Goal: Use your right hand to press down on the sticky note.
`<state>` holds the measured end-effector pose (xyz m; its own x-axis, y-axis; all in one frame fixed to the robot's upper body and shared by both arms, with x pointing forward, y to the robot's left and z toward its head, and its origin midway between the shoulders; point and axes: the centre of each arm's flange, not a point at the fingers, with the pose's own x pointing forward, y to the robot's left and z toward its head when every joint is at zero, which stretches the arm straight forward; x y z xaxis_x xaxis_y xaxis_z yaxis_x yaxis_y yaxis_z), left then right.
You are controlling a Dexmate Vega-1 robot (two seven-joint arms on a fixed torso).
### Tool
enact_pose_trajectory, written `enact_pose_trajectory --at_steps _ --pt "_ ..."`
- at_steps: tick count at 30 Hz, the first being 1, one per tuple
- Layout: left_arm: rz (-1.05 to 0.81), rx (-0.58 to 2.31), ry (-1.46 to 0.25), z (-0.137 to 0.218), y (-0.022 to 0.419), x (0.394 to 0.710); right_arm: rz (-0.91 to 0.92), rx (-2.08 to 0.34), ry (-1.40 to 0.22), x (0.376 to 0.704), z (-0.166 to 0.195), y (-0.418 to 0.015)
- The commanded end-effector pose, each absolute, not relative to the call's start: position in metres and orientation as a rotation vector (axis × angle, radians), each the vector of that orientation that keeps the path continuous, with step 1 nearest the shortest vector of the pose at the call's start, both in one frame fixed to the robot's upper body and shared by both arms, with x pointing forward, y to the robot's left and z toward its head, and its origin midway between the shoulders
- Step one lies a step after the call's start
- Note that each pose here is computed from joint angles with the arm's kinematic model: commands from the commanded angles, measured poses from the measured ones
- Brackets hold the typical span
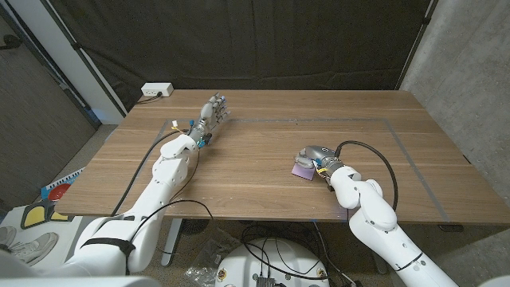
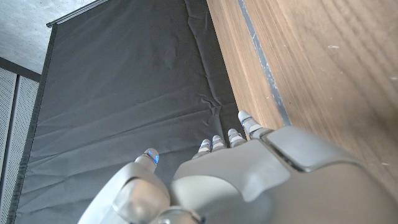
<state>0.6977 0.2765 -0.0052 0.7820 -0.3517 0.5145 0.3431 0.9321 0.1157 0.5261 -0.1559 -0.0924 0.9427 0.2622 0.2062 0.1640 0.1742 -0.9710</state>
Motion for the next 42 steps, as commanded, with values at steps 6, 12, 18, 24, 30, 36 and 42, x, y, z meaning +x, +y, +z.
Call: enact_pose_trajectory --at_steps 6,12,18,24,30,36,42 --pt "-0.384 0.012 -0.555 -0.005 0.276 0.703 -0.054 -1.098 -0.749 0.51 -0.06 -0.163" --pt "-0.385 0.011 -0.563 -0.004 0.278 0.702 -0.112 -1.003 -0.84 0.513 -0.043 -0.17" --pt "-0.377 0.012 -0.58 -0.003 0.282 0.698 -0.124 -0.957 -0.845 0.52 -0.034 -0.179" --pt "-0.365 0.023 -0.591 -0.004 0.288 0.691 -0.077 -0.857 -0.826 0.532 -0.031 -0.194" --pt "-0.355 0.025 -0.593 -0.01 0.297 0.681 -0.118 -0.829 -0.839 0.539 -0.025 -0.204" --pt "-0.339 0.025 -0.59 -0.015 0.309 0.672 -0.178 -0.837 -0.851 0.536 -0.016 -0.207" --pt "-0.324 0.011 -0.561 -0.024 0.321 0.671 -0.193 -0.806 -0.884 0.541 -0.01 -0.204"
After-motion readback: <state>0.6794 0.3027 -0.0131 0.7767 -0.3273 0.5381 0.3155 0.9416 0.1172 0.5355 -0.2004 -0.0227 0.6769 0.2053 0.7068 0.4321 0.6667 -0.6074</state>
